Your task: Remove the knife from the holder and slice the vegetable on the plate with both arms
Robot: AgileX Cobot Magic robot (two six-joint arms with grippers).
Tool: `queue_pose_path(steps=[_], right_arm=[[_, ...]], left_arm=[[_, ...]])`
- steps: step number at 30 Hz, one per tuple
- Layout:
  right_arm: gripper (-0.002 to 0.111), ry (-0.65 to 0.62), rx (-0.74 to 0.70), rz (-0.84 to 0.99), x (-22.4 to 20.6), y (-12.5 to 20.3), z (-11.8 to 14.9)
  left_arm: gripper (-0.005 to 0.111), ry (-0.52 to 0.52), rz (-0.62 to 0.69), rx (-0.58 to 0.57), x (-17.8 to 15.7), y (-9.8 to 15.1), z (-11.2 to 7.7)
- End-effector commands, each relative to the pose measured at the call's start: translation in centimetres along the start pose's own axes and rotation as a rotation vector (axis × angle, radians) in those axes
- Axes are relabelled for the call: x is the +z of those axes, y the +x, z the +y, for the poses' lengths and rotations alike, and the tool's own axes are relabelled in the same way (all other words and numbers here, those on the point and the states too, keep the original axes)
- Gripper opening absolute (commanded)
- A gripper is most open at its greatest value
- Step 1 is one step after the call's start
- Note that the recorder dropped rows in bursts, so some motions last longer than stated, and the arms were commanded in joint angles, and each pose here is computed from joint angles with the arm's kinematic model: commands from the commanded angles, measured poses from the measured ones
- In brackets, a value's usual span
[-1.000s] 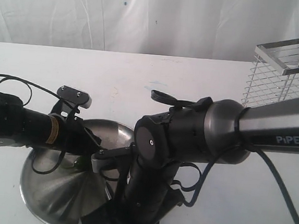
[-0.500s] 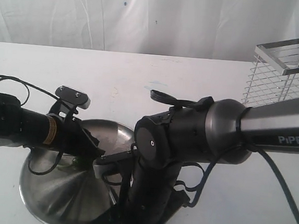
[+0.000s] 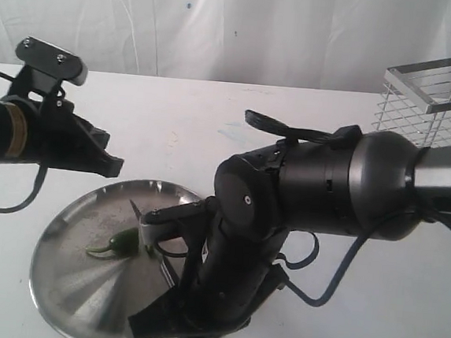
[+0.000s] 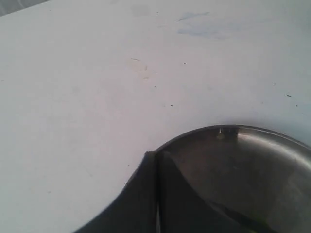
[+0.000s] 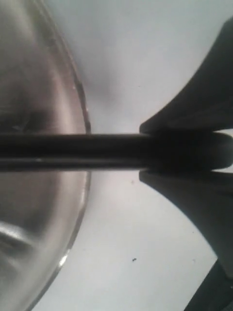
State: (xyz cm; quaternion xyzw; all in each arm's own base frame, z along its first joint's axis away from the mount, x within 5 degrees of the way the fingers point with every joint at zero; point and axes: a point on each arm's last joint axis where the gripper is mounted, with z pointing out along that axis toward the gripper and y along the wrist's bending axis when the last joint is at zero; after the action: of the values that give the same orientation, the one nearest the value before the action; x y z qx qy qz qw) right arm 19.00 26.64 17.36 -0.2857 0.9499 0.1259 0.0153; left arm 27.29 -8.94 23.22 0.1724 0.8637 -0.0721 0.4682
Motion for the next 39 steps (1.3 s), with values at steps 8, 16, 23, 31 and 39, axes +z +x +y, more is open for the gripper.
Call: queue_pose_path(steps=[8, 16, 23, 31, 39], right_arm=[[0.0, -0.042, 0.012, -0.036, -1.0, 1.2, 0.0], [0.0, -0.096, -0.074, 0.094, -1.1, 2.3, 0.7], [0.0, -0.107, -0.01, -0.046, -1.0, -1.1, 1.7], [0.0, -0.002, 0.082, -0.058, 1.1, -2.5, 0.7], [0.0, -0.03, 0.054, -0.047, 1.6, -1.8, 2.6]], left_arm=[[0.0, -0.286, 0.156, -0.029, -4.2, 2.9, 2.3], [0.0, -0.193, 0.243, -0.03, -1.8, 4.3, 1.5], [0.0, -0.097, 0.084, -0.04, -1.5, 1.6, 0.8], [0.0, -0.053, 0.036, -0.021, -0.9, 0.8, 0.5], [0.0, -0.008, 0.05, -0.021, 0.6, 1.4, 0.1]])
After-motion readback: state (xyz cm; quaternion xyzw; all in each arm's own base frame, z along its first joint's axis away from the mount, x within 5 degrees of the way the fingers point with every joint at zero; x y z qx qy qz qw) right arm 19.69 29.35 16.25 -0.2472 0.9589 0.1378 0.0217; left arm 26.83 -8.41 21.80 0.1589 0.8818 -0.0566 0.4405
